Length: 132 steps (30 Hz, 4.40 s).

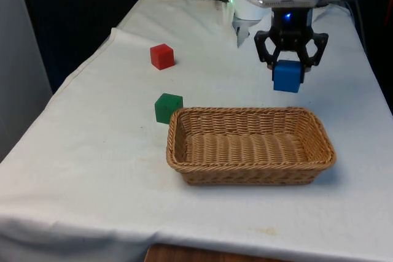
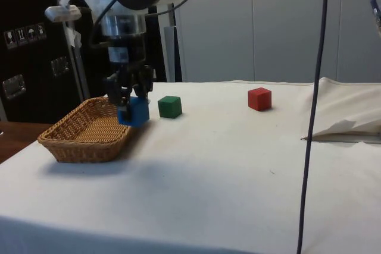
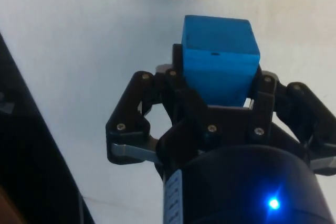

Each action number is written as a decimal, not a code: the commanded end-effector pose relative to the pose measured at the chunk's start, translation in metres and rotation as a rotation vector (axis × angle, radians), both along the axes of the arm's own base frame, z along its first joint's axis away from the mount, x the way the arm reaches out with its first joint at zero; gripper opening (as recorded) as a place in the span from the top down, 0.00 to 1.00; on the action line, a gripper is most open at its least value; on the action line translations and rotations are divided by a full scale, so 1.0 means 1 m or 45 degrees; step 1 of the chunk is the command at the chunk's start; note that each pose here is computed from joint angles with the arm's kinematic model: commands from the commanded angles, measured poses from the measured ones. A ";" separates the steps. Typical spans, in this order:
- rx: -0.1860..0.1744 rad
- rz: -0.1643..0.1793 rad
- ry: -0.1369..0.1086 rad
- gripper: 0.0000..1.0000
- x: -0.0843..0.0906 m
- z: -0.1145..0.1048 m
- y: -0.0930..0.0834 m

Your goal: Pick up exactly two blocks and place them into the basket.

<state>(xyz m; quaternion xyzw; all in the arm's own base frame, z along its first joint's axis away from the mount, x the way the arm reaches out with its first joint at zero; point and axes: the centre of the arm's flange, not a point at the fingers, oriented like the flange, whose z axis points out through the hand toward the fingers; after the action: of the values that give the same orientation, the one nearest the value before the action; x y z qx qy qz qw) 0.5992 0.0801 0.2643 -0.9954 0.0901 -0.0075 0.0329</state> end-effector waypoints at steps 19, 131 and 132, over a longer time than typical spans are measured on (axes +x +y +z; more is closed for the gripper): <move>-0.127 0.013 0.047 0.97 0.049 -0.004 -0.001; -0.169 0.107 0.041 0.00 0.041 0.009 -0.165; -0.170 0.106 0.044 0.00 0.040 0.008 -0.169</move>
<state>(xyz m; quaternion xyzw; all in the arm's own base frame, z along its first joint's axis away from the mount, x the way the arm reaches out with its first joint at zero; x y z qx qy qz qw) 0.6395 -0.0852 0.2745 -0.9980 0.0493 0.0070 -0.0377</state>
